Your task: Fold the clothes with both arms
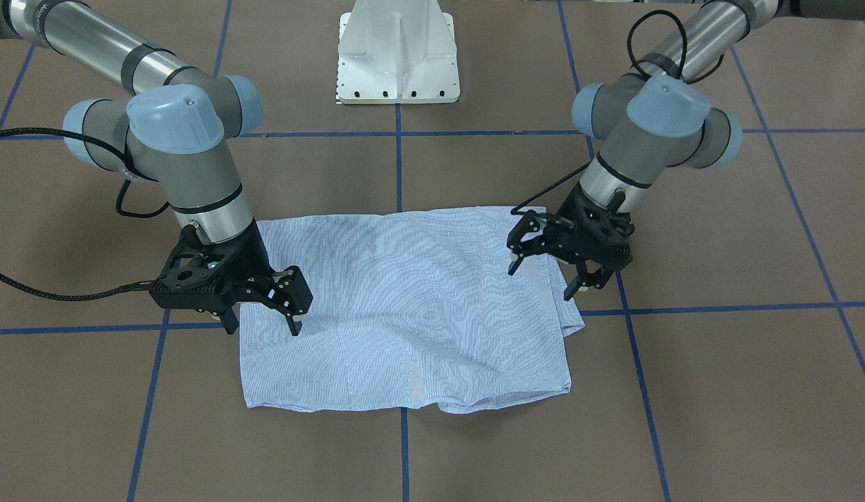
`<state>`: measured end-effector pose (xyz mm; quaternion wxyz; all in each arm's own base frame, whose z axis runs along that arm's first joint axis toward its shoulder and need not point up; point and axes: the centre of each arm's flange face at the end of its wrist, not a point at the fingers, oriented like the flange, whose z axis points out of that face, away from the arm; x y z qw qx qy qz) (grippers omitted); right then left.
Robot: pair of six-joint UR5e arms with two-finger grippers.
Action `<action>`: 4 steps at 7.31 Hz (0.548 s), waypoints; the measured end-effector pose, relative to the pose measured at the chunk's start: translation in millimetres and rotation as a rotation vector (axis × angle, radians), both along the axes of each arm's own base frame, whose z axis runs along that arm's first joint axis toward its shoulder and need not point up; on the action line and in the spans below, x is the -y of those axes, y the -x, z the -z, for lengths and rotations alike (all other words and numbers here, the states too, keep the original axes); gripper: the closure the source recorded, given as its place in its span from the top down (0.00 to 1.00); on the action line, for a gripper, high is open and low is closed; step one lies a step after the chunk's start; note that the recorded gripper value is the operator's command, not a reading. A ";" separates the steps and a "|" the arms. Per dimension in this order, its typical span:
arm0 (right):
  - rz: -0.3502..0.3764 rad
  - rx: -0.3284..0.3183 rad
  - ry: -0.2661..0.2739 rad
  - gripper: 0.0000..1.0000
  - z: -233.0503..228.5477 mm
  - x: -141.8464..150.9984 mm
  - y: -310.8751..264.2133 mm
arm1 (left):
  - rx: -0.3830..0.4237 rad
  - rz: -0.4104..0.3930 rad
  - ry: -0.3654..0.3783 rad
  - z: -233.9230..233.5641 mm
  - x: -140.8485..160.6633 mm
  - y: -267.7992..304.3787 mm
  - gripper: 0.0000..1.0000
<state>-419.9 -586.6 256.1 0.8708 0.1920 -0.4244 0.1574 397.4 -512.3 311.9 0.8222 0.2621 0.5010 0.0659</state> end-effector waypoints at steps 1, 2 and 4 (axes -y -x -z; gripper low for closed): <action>0.001 0.001 -0.001 1.00 0.4 -1.2 0.5 | -0.004 0.024 0.052 -18.7 -38.2 -4.2 1.00; 0.002 0.001 -0.001 1.00 0.0 -2.0 0.6 | -0.012 0.051 0.102 -33.9 -70.9 -14.2 1.00; 0.003 0.001 -0.002 1.00 -0.5 -3.3 0.2 | -0.041 0.066 0.188 -50.5 -113.7 -36.6 0.95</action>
